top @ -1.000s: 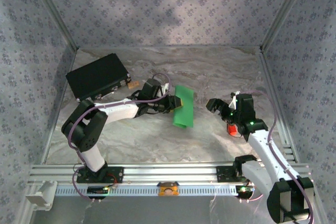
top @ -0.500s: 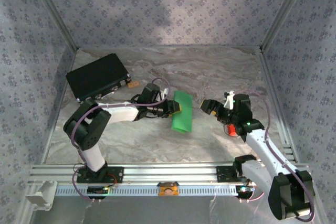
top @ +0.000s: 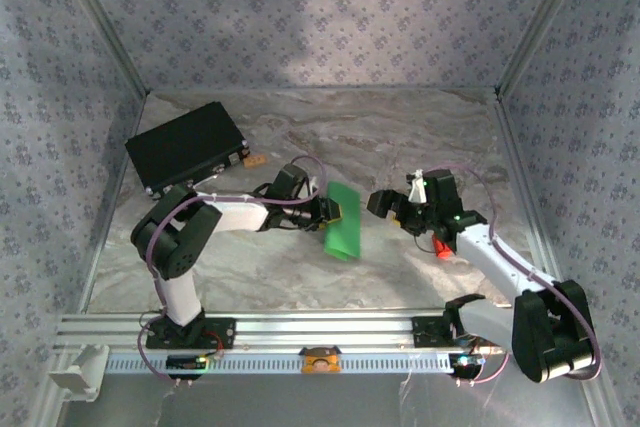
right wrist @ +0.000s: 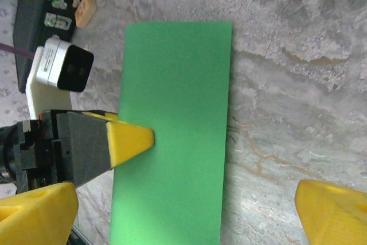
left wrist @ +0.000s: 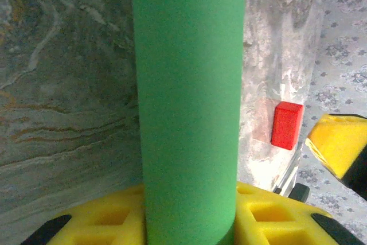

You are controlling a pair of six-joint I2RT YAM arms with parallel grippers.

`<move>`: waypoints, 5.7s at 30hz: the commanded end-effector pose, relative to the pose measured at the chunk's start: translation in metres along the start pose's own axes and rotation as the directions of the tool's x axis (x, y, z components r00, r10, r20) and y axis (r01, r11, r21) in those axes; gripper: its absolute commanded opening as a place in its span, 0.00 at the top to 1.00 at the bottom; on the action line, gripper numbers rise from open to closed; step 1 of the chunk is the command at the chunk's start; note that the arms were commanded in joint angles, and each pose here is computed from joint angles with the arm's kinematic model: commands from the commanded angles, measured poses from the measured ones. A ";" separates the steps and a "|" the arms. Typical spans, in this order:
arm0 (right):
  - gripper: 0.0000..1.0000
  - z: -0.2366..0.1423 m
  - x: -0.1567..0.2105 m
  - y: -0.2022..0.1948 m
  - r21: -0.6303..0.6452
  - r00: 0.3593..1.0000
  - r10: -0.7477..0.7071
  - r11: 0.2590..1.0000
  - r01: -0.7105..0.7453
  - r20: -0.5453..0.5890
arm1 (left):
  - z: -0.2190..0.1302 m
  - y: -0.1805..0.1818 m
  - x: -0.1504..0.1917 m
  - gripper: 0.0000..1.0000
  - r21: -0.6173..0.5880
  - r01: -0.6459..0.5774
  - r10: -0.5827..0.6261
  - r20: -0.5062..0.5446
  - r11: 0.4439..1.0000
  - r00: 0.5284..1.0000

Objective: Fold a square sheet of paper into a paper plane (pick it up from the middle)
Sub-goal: First fold the square sheet of paper in half at the center of the table.

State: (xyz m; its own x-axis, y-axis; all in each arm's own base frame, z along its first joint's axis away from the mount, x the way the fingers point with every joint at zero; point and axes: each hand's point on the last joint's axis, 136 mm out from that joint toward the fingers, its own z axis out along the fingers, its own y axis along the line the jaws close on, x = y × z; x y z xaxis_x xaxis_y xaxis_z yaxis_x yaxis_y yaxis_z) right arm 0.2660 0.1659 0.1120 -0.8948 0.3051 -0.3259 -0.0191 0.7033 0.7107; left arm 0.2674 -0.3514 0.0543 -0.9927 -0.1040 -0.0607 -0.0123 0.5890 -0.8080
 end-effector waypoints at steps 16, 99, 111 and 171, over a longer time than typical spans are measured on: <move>0.01 0.005 0.015 -0.024 0.128 0.993 0.078 0.990 -0.067 -0.086 | 0.012 0.017 0.003 0.64 -0.120 -0.037 0.033 -0.028 0.992 0.999; 0.01 0.020 0.023 -0.027 0.140 0.985 0.132 0.983 -0.115 -0.114 | -0.014 0.021 0.004 0.44 -0.269 -0.026 0.034 0.024 0.963 0.999; 0.01 0.020 0.021 -0.027 0.147 0.984 0.141 0.981 -0.124 -0.112 | -0.027 0.032 0.004 0.44 -0.324 -0.089 0.083 -0.032 0.942 0.996; 0.01 0.020 0.027 -0.033 0.160 0.980 0.155 0.978 -0.134 -0.125 | 0.008 0.087 0.008 0.39 -0.593 -0.145 0.065 -0.155 0.792 0.986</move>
State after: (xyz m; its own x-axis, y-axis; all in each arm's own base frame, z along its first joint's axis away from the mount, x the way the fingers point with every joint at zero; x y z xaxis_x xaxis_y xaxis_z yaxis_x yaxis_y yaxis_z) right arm 0.2508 0.1654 0.0632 -0.9397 0.3142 -0.1354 0.1607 0.7547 0.6360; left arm 0.2597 -0.3155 0.0233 -0.9990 0.0377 -0.0227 0.0434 0.9284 -0.3690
